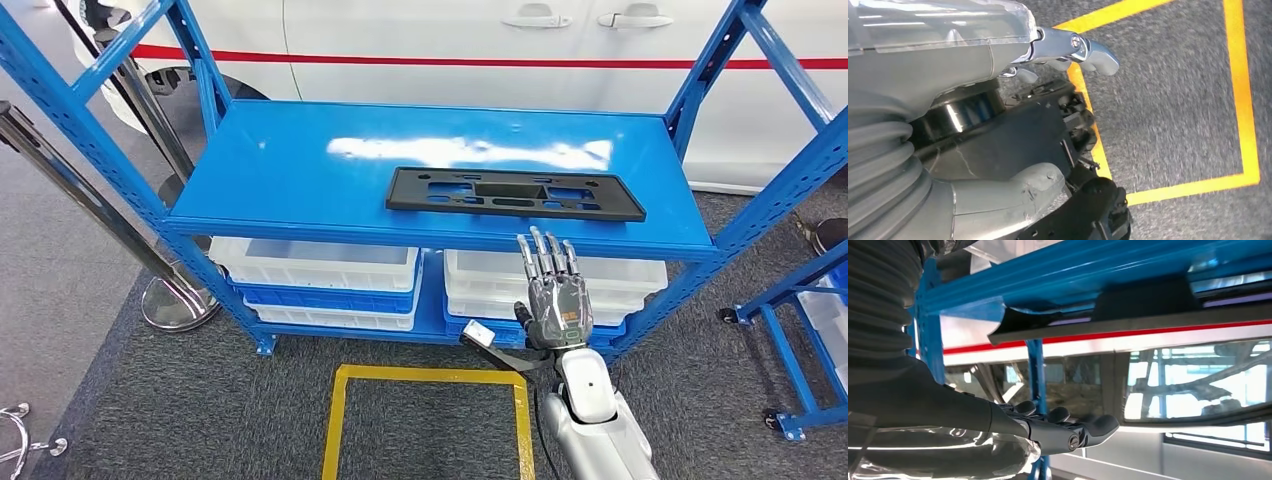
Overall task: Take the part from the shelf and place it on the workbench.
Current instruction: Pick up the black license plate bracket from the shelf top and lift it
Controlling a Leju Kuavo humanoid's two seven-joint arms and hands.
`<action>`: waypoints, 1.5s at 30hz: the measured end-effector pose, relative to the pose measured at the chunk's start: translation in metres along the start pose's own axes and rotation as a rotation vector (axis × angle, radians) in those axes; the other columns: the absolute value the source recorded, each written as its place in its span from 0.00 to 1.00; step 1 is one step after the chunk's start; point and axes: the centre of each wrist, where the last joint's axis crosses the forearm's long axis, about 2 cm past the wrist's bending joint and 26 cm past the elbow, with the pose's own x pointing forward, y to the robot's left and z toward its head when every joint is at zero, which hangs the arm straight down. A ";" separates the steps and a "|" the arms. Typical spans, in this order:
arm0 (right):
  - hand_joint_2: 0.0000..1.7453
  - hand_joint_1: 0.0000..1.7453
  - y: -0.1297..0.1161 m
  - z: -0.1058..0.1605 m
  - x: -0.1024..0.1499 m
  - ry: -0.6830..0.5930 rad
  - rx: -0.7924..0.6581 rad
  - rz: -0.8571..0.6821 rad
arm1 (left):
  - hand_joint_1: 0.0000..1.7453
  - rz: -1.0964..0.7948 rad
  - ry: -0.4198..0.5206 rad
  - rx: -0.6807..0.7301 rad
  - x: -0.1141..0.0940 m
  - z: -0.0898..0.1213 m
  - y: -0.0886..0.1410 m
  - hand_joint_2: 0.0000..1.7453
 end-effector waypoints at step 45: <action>1.00 0.00 0.002 -0.006 0.003 -0.018 0.003 -0.046 | 0.00 -0.074 0.012 -0.067 0.001 -0.001 -0.002 1.00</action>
